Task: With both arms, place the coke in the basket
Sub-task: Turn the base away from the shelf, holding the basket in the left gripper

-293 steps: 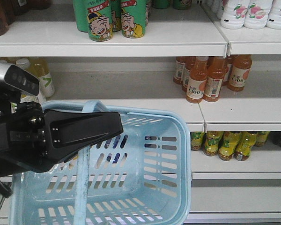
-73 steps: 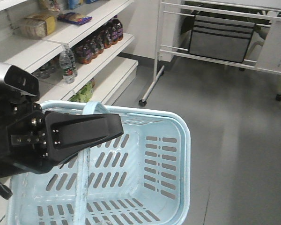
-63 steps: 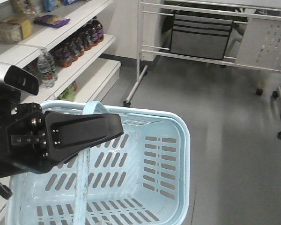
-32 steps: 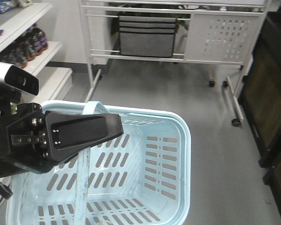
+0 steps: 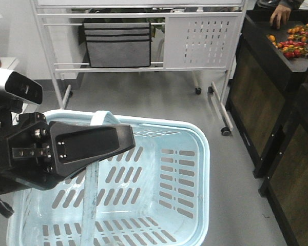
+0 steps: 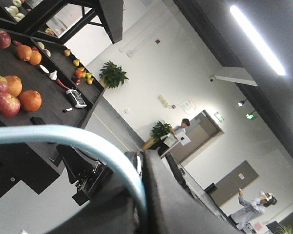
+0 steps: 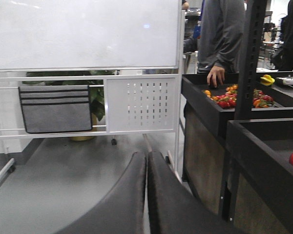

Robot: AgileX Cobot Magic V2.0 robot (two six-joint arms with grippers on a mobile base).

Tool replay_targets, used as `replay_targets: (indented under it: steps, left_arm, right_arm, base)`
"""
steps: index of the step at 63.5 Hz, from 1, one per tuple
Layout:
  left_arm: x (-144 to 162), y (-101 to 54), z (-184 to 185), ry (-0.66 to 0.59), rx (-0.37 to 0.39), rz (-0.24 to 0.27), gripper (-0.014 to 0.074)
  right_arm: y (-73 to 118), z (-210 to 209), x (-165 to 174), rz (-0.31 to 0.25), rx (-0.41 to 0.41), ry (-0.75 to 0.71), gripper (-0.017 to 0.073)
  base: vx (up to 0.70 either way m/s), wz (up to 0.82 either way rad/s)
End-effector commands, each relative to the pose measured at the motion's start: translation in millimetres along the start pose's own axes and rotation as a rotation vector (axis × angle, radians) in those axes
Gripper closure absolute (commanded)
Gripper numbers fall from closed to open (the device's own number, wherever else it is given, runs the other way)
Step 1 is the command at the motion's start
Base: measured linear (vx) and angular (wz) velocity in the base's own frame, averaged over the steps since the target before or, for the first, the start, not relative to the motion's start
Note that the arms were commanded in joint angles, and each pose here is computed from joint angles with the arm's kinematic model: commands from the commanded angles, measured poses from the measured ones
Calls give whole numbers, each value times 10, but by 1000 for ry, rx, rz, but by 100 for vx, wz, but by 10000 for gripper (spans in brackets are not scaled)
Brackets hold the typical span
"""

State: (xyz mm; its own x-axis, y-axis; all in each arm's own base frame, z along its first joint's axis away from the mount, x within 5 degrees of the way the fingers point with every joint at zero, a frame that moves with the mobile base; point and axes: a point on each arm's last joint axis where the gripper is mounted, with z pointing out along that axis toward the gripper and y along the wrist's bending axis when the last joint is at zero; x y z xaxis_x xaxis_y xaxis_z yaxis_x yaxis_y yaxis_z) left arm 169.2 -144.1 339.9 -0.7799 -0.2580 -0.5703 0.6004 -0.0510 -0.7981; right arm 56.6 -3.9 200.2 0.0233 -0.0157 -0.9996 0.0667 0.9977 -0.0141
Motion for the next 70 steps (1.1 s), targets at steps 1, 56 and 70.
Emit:
replay_targets:
  steps: [1,56,70]
  left_arm:
    - [-28,-296,-11,1,222,25,600]
    - [-28,-296,-11,1,222,25,600]
    - [-28,-296,-11,1,222,25,600]
  right_arm:
    - [3,-10,-52,-16,0,-79,564]
    - [3,-10,-52,-16,0,-79,564]
    - [3,-10,-52,-16,0,-79,564]
  base:
    - [17,-23]
    - [24,-11]
    - [27,-5]
